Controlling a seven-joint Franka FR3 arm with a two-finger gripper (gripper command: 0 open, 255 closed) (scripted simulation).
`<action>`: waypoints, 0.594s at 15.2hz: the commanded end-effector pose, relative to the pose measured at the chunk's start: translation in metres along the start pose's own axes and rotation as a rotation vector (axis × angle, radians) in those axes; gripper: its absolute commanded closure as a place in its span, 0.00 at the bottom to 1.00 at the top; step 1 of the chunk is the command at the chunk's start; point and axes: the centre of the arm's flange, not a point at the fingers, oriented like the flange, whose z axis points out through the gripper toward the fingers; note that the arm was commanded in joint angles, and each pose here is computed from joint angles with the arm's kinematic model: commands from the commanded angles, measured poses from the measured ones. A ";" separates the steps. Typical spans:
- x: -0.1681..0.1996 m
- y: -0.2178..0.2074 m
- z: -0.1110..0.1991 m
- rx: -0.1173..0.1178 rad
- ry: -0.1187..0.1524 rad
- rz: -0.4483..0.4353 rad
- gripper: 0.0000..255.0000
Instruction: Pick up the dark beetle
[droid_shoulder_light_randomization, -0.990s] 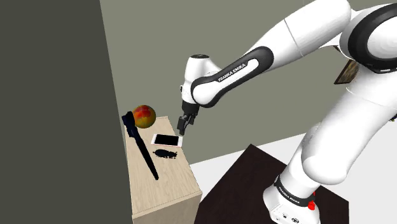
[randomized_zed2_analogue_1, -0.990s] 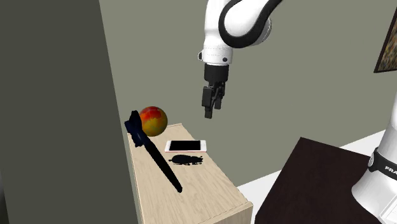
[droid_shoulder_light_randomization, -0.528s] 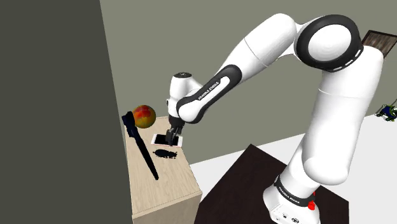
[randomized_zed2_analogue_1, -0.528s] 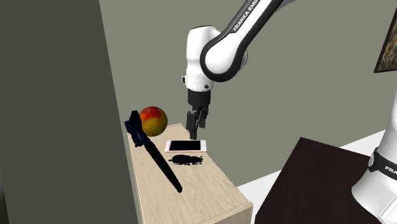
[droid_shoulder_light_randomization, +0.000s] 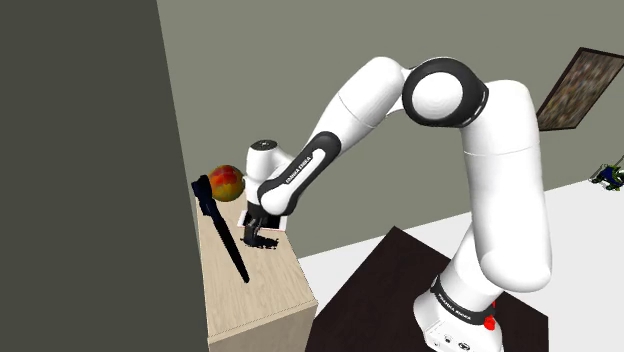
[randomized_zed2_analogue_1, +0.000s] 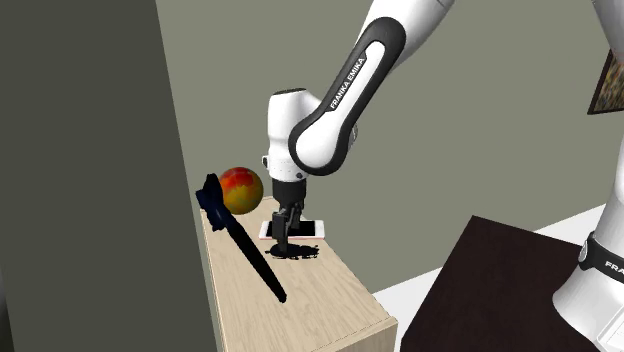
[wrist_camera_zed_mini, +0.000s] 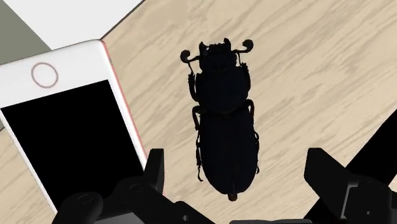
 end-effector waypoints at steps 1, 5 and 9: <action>0.002 -0.002 0.014 -0.001 0.000 -0.005 0.00; 0.002 -0.002 0.035 -0.001 0.000 -0.005 0.00; 0.001 -0.002 0.044 -0.001 0.000 -0.005 1.00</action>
